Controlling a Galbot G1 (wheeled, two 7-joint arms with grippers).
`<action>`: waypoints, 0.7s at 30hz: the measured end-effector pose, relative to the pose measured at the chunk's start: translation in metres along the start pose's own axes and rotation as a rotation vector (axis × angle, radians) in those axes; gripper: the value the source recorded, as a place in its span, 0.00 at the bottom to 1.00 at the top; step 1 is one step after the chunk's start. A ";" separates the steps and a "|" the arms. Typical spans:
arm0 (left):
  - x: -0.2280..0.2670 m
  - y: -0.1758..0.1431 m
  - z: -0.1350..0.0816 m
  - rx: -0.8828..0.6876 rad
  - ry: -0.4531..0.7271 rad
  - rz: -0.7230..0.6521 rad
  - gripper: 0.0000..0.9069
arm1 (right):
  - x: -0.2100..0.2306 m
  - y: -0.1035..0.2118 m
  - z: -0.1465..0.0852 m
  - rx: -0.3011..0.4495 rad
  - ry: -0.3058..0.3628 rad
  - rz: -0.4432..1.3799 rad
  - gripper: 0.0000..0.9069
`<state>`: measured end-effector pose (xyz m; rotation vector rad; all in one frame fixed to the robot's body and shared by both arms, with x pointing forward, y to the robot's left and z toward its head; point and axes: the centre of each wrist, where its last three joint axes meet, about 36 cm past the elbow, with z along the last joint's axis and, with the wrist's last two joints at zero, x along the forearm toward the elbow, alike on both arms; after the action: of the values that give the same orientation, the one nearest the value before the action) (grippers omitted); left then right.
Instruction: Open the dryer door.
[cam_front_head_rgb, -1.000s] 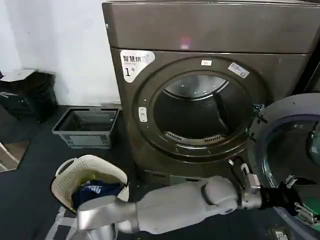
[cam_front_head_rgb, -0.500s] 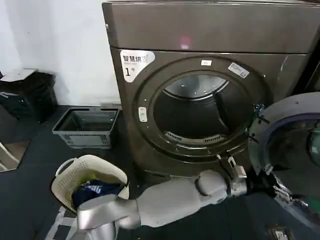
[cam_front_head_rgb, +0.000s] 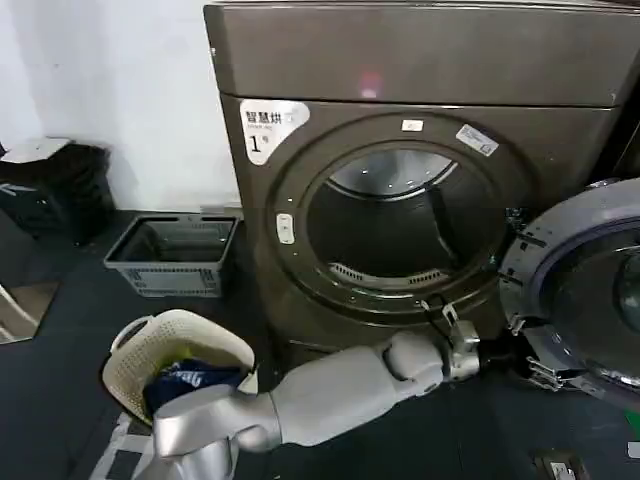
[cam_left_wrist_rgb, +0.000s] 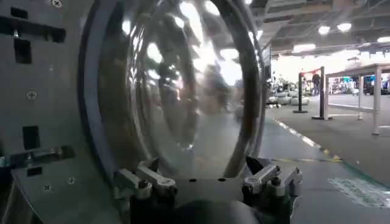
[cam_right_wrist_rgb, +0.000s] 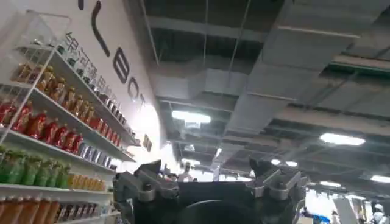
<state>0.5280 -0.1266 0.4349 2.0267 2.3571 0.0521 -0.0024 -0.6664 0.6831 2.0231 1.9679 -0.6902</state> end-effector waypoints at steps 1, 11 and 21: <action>0.000 0.000 0.000 0.000 0.000 0.000 1.00 | 0.000 0.000 0.000 0.000 0.000 0.000 1.00; -0.001 -0.002 -0.003 -0.001 -0.009 0.007 1.00 | -0.002 -0.003 -0.002 -0.002 -0.003 0.002 1.00; -0.010 -0.022 -0.025 -0.002 -0.062 0.080 1.00 | -0.005 -0.004 -0.008 -0.008 -0.013 0.005 1.00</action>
<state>0.5067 -0.1394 0.4592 2.0899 2.2384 -0.0066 -0.0049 -0.6668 0.6927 2.0130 1.9553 -0.6912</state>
